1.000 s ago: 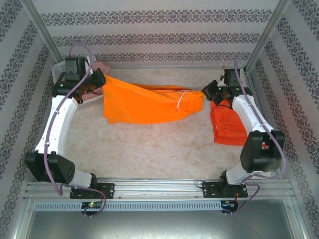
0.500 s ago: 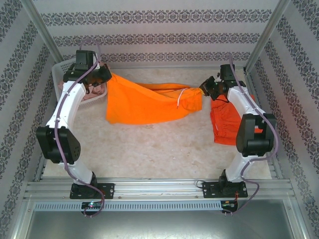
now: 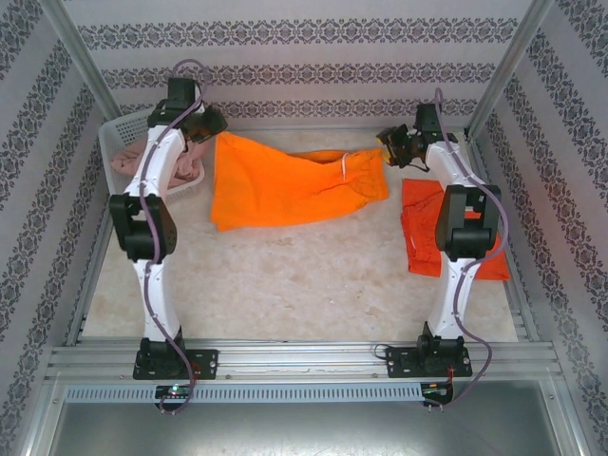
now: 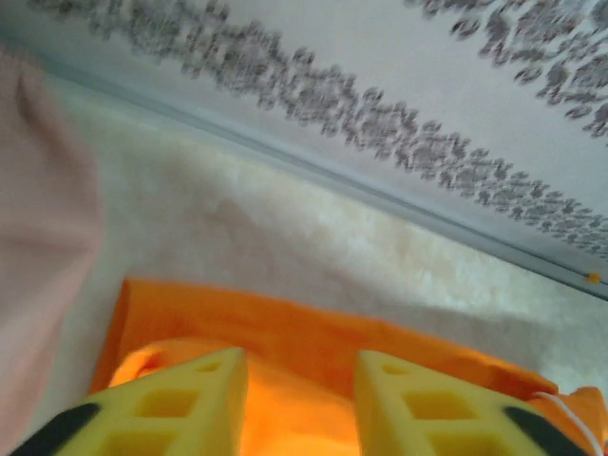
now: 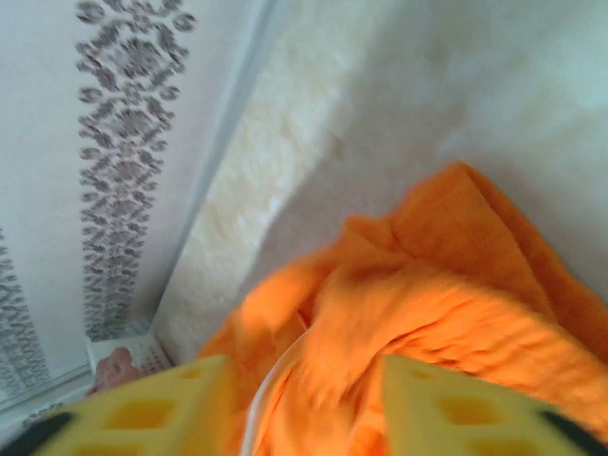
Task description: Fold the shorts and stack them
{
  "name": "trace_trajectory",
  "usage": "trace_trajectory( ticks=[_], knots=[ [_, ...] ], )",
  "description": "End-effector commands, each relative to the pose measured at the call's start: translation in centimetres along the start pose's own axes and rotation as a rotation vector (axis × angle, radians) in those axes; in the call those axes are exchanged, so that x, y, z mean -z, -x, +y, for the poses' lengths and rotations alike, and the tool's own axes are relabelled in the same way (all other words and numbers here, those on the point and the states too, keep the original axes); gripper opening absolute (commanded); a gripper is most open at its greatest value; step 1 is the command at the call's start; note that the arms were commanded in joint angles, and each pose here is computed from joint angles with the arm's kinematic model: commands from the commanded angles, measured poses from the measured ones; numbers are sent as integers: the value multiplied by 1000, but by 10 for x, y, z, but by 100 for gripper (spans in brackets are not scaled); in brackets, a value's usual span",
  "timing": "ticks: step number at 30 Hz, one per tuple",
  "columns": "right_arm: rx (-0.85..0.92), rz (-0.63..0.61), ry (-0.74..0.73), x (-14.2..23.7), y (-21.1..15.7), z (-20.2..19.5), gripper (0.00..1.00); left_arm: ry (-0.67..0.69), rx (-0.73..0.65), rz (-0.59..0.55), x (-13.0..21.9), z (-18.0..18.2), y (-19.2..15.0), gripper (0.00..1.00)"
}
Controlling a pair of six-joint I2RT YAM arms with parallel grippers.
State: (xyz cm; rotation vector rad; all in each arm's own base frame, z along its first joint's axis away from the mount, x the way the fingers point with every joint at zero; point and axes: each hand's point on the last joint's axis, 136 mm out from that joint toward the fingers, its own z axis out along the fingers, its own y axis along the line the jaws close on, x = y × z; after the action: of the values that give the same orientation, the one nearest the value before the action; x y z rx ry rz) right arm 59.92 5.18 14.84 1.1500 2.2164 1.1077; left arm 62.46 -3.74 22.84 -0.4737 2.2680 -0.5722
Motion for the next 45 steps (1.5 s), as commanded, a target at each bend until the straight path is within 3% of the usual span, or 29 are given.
trace_trajectory(
  ticks=[1,6,9,14,21,25,35,45],
  knots=[
    [-63,-11,112,15,15,39,71,-81,50,-36,29,-22,31,53],
    [-6,-82,179,49,11,65,84,-181,0,-83,83,-65,42,76],
    [4,-49,203,49,-11,61,92,-211,-46,-39,100,-82,15,82],
    [47,60,175,20,-57,45,98,-275,-30,1,94,-91,-52,93],
    [40,158,78,-35,-86,2,98,-264,85,107,51,-49,-144,94],
    [33,170,24,-46,-91,-26,98,-222,98,160,34,-23,-183,94],
    [17,185,-79,-38,-107,-88,98,-93,115,264,17,40,-255,94],
    [5,244,-116,9,-159,-130,98,25,143,309,49,101,-303,94]
  ],
)
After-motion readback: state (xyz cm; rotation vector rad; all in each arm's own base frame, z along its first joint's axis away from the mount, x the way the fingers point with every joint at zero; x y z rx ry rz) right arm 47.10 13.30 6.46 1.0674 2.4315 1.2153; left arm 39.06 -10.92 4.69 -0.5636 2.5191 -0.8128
